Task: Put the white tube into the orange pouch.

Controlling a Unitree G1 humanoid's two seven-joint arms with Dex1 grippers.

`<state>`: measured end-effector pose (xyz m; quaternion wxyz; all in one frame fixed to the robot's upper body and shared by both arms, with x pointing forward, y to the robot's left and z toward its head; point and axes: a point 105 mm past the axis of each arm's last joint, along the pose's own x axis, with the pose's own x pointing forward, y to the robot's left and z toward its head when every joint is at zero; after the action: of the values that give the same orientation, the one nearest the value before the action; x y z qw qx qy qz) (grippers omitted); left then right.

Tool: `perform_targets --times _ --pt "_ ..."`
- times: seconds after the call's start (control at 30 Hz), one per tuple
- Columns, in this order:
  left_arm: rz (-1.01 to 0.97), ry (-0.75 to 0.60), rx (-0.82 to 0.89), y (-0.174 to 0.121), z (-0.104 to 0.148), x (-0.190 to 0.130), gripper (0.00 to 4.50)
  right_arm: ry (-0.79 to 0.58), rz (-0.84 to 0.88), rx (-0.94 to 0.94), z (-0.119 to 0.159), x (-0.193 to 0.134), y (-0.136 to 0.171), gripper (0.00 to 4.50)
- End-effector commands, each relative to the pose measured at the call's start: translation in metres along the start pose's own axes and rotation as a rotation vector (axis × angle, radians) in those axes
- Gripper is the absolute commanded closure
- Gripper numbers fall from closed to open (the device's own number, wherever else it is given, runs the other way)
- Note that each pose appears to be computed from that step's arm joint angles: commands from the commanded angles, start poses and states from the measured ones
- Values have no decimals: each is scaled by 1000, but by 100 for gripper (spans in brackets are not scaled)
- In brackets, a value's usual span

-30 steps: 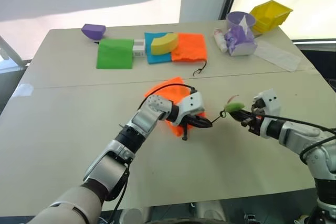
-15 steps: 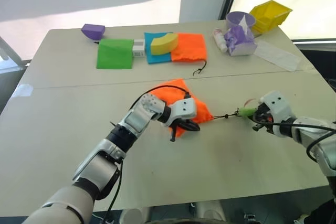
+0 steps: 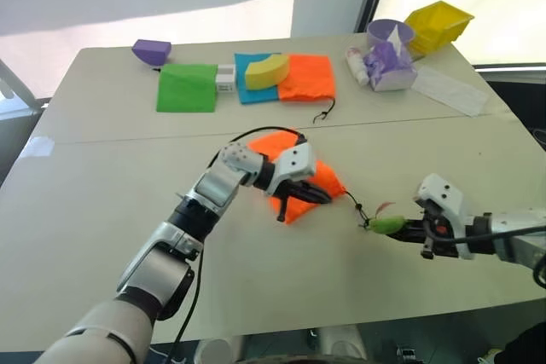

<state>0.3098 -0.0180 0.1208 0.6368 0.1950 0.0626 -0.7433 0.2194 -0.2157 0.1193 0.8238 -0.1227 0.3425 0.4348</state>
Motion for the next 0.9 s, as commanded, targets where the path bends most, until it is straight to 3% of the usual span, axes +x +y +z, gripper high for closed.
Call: perform_targets --times 0.03,0.23,0.4,0.67,0.77,0.9 --pt "-22 -61 47 -1 16 -3 442 19 113 -27 2 -3 23 450" --pt "-104 -181 43 -7 39 -8 442 111 216 -43 -17 8 47 450" --pt "-131 -150 92 -4 38 -15 442 96 265 -55 -16 18 64 450" --pt "-264 -94 256 -17 35 21 442 130 55 -101 -21 20 20 450" --pt "-306 -98 268 -16 38 29 360 132 56 -103 -21 20 19 450" --pt "-309 -39 387 -13 30 34 166 106 50 -95 -18 21 19 450"
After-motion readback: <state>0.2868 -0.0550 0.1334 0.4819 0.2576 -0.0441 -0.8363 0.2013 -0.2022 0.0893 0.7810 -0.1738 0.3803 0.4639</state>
